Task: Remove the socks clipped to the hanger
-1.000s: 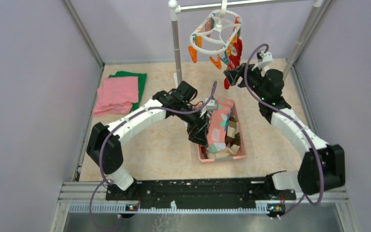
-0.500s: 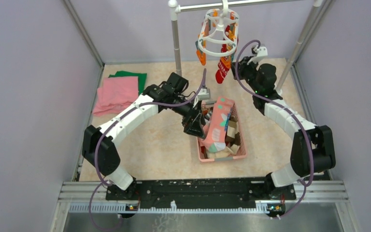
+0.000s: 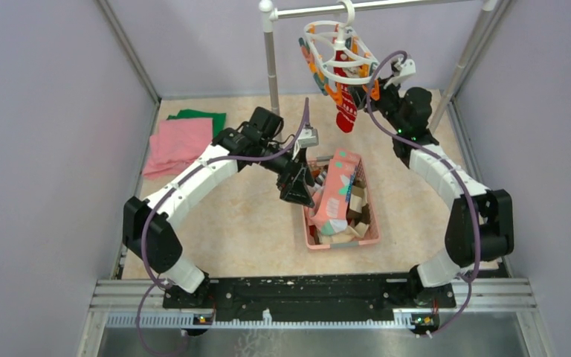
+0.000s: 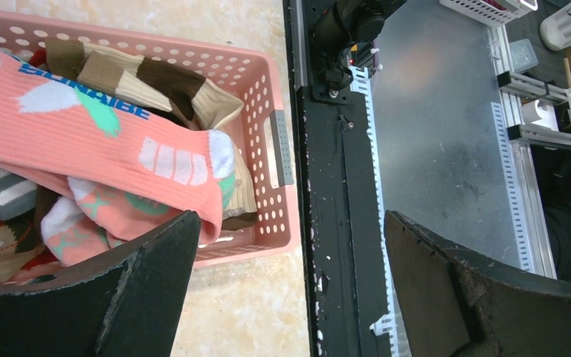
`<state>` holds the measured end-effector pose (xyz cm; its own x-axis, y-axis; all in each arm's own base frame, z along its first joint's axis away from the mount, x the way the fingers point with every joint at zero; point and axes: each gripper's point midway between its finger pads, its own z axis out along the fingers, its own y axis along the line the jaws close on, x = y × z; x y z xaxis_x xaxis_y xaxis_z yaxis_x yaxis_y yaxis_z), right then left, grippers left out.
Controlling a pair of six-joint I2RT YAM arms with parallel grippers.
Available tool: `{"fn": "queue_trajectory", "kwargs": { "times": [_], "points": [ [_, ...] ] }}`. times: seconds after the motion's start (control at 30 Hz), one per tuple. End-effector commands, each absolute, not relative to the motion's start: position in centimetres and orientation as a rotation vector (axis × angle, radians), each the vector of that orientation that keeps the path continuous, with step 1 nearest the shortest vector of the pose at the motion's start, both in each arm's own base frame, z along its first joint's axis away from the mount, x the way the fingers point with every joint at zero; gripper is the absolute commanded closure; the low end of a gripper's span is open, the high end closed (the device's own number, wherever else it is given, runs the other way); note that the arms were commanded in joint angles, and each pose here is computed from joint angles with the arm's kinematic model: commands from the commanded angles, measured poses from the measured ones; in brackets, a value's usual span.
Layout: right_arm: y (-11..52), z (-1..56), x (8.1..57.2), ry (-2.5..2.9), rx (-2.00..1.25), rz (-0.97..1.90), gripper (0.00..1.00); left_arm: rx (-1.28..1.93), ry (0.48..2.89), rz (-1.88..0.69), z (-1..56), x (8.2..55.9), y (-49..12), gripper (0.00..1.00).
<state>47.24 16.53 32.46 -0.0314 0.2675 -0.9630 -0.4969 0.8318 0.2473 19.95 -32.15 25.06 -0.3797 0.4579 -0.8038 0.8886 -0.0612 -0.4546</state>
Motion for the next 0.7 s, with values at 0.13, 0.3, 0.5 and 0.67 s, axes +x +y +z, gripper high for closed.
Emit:
{"fn": "queue_trajectory", "kwargs": {
  "times": [0.13, 0.3, 0.5, 0.67],
  "points": [
    [17.5, 36.7, 48.0, 1.360, -0.215, 0.692, 1.00, 1.420, 1.664, -1.429, 28.4, 20.5, -31.6, 0.01],
    [16.8, 37.5, 46.6, 1.349, -0.195, 0.677, 1.00, 1.405, 1.655, -1.433, 28.8, 20.6, -31.5, 0.01],
    [14.3, 38.7, 43.8, 1.345, -0.121, 0.620, 1.00, 1.390, 1.647, -1.445, 28.9, 20.6, -31.6, 0.01],
    [11.7, 38.7, 41.2, 1.374, -0.048, 0.557, 1.00, 1.378, 1.623, -1.457, 29.7, 20.5, -31.7, 0.01]
  ]
}}
